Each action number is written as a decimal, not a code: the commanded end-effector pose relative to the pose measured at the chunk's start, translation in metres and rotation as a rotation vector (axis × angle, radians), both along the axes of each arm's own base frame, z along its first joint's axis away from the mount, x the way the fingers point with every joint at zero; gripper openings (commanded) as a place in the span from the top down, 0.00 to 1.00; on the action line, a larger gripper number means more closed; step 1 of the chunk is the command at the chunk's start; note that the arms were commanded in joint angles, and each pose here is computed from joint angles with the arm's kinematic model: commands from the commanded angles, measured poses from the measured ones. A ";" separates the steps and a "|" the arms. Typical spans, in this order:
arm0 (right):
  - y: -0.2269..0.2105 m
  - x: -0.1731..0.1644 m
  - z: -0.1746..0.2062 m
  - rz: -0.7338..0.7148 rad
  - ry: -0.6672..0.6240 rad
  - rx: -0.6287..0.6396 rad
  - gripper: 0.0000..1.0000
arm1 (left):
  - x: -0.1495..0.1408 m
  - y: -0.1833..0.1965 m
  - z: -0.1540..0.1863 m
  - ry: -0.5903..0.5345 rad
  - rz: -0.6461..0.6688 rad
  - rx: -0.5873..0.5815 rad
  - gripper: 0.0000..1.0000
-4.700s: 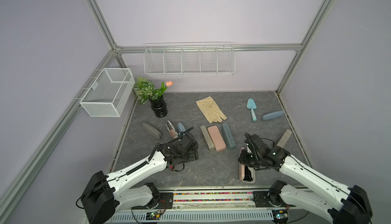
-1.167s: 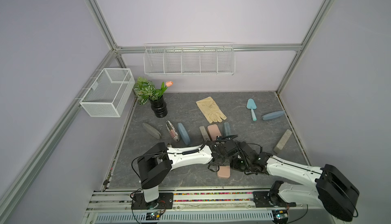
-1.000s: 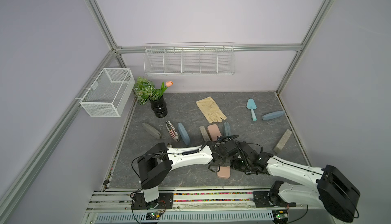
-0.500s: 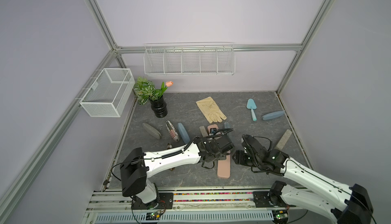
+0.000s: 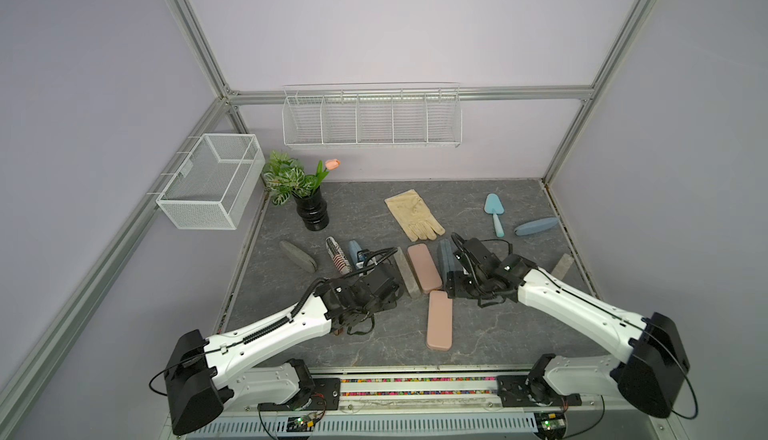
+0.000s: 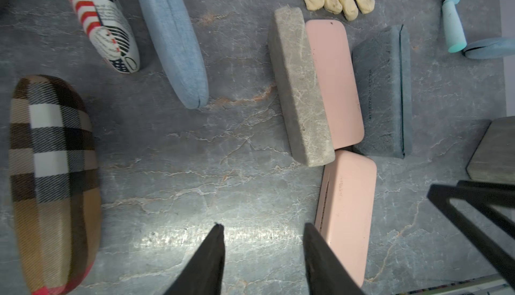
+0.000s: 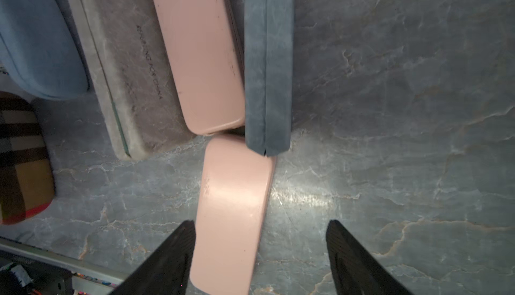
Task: Close the glasses case
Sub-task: Close the glasses case at the center of the board, then pick up the glasses case at the center of the board, then place the glasses case at the center of the board, then move the glasses case to the center of the board.
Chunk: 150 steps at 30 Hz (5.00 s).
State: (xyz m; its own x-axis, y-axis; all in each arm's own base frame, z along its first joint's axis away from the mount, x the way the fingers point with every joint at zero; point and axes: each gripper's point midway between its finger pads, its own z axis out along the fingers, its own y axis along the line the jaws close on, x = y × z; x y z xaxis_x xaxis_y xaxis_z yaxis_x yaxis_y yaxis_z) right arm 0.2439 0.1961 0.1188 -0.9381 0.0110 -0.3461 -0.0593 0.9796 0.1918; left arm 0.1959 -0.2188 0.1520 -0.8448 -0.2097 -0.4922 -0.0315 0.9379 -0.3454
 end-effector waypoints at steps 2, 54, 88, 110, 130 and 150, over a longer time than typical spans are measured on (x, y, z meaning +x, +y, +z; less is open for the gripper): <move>0.001 0.027 -0.009 0.043 0.022 -0.046 0.24 | 0.003 0.019 -0.002 -0.017 0.029 -0.018 0.52; -0.054 -0.042 -0.011 -0.089 0.080 0.354 0.73 | -0.025 -0.004 0.015 -0.144 -0.408 -0.144 0.33; 0.019 -0.070 -0.042 0.024 0.051 0.516 0.73 | -0.026 -0.005 0.009 -0.131 -0.423 -0.128 0.29; -0.024 -0.081 -0.061 -0.090 0.037 0.419 0.42 | -0.025 -0.007 0.004 -0.115 -0.423 -0.114 0.28; -0.062 -0.096 -0.053 -0.153 0.130 0.185 0.37 | -0.025 -0.007 0.000 -0.108 -0.423 -0.105 0.28; -0.062 -0.097 -0.095 -0.139 0.236 0.061 0.84 | -0.024 -0.006 -0.001 -0.100 -0.419 -0.091 0.28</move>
State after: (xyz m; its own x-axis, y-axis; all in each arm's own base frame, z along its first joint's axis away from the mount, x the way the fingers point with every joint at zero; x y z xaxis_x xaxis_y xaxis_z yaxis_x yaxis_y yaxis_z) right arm 0.1452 0.1257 0.0299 -0.9751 0.1866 -0.1197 0.1558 0.9609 0.2289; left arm 0.1713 -0.2265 0.1521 -0.8224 0.0826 -0.5628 0.3753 0.8223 -0.4278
